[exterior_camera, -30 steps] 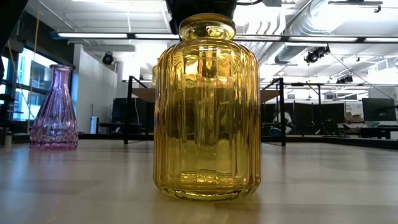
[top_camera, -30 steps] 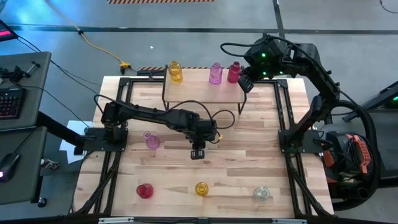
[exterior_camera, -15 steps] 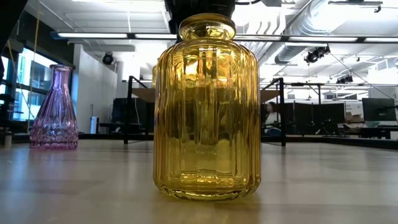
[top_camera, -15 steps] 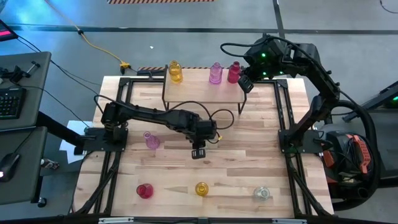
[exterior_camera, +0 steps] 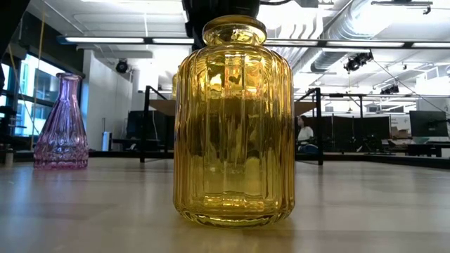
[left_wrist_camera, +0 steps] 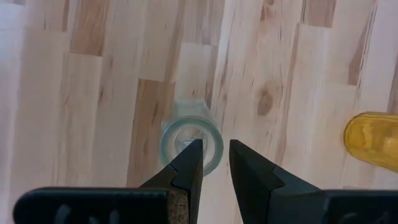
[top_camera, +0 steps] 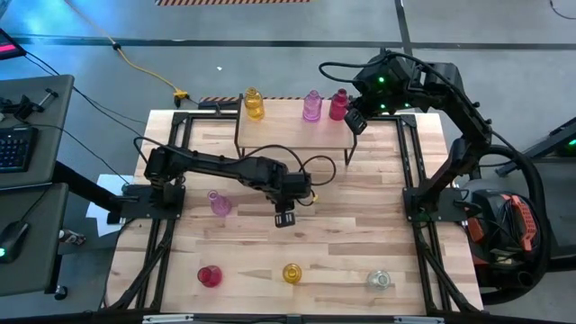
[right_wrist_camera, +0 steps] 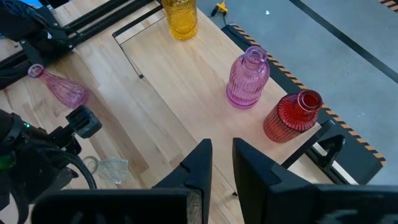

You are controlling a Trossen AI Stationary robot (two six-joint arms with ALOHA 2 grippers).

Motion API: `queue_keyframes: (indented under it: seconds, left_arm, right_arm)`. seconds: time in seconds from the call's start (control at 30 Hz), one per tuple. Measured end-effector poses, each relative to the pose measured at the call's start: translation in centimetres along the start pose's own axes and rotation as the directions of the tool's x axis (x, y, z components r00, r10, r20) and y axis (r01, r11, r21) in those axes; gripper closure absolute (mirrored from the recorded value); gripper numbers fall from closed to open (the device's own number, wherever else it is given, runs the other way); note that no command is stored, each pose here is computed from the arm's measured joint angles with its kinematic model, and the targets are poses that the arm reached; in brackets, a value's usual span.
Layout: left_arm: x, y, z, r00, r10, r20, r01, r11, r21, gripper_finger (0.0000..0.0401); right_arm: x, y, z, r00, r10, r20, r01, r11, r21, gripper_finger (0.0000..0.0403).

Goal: Sort vases onto shelf
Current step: Put the left transparent vase on the shelf

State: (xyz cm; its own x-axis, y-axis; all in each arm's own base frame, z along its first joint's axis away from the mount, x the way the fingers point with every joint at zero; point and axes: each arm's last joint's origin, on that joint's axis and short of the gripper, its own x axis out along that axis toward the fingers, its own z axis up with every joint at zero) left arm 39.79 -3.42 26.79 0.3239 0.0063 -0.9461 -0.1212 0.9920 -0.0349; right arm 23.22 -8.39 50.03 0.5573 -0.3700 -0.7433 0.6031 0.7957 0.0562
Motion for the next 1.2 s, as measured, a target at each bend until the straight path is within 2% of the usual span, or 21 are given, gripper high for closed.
queue_keyframes:
  seconds: [0.27, 0.6, 0.8, 1.1, 1.2]
  left_arm:
    - [0.2, -0.1, -0.2, 1.000, -0.026, -0.014, 0.026, 0.999, -0.023, 0.0330]
    - [1.6, 0.6, -0.9, 0.999, 0.015, -0.039, -0.017, 0.999, -0.040, 0.0330]
    - [1.9, 0.5, -0.7, 1.000, 0.021, -0.008, -0.021, 0.998, -0.052, 0.0330]
    - [1.8, 0.8, -0.7, 0.999, 0.039, -0.007, -0.039, 0.997, -0.062, 0.0386]
    - [1.7, 0.8, -0.6, 0.999, 0.044, 0.002, -0.044, 0.997, -0.063, 0.0392]
  right_arm:
    - [0.0, 0.0, 0.0, 1.000, 0.000, 0.000, 0.000, 1.000, 0.000, 0.0357]
    - [-0.1, 0.4, -0.1, 1.000, 0.012, -0.001, -0.012, 1.000, -0.013, 0.0357]
    - [-0.2, 1.1, -0.3, 1.000, 0.031, -0.003, -0.031, 0.999, -0.035, 0.0357]
    - [-0.2, 1.2, -0.4, 0.999, 0.035, -0.004, -0.035, 0.999, -0.039, 0.0357]
    - [-0.2, 1.2, -0.4, 0.999, 0.035, -0.004, -0.035, 0.999, -0.039, 0.0357]
